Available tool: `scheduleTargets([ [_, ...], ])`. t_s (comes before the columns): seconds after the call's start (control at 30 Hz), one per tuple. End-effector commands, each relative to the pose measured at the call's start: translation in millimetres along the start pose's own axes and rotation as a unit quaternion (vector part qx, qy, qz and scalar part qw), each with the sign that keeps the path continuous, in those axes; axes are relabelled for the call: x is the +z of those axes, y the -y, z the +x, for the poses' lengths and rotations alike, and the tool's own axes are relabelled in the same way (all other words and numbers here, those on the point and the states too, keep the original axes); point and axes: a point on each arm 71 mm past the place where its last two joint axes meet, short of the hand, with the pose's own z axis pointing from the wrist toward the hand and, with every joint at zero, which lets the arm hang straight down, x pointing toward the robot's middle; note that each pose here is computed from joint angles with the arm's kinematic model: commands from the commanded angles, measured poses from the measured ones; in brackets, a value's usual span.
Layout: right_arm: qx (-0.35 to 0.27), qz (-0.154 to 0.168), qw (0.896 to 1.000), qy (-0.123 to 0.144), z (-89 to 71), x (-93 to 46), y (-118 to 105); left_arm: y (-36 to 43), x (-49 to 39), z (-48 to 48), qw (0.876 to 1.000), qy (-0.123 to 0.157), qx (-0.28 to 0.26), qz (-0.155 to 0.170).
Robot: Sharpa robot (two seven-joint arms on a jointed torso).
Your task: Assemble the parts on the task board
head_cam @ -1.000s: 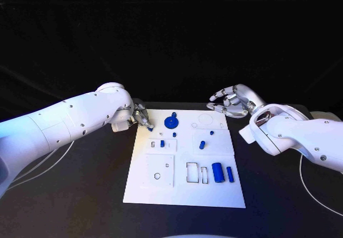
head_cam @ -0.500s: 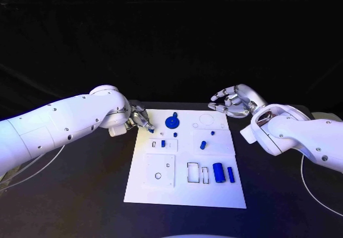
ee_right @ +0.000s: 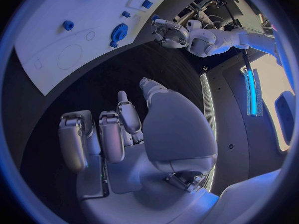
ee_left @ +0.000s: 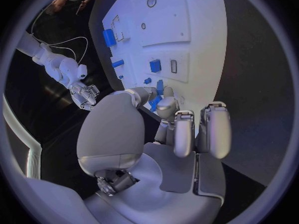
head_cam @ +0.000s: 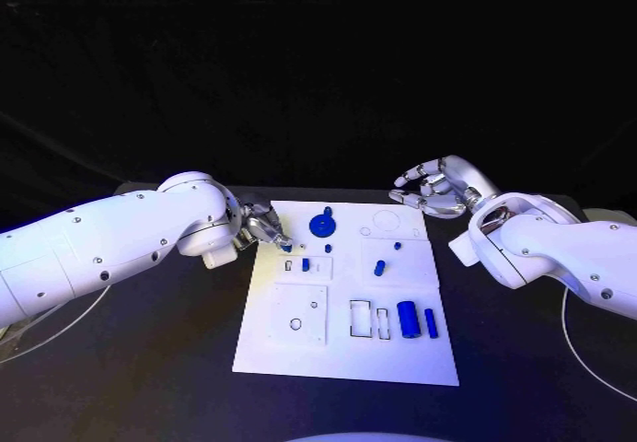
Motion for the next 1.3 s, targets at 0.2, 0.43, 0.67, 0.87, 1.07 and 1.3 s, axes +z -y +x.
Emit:
scheduleTargets([
  [0.2,0.0,-0.007,1.0,-0.004,1.8,-0.5,-1,0.9,-3.1,7.8,0.998,0.038,0.054,0.005],
  [0.43,0.0,-0.007,1.0,-0.005,2.7,-0.4,-1,-0.7,-1.3,16.8,0.997,0.032,0.073,0.003],
  [0.67,0.0,-0.008,1.0,-0.006,3.3,-0.5,-1,-2.0,2.7,23.4,0.997,0.024,0.077,0.0],
  [0.87,0.0,-0.008,1.0,-0.006,3.4,-0.8,-1,-2.3,5.7,25.9,0.997,0.023,0.079,-0.003],
  [1.07,0.0,-0.008,1.0,-0.006,3.3,-0.9,-1,-2.7,6.7,27.7,0.996,0.017,0.082,-0.005],
  [1.3,0.0,-0.008,1.0,-0.005,3.0,-1.0,0,-3.3,6.9,29.5,0.996,0.009,0.092,-0.007],
])
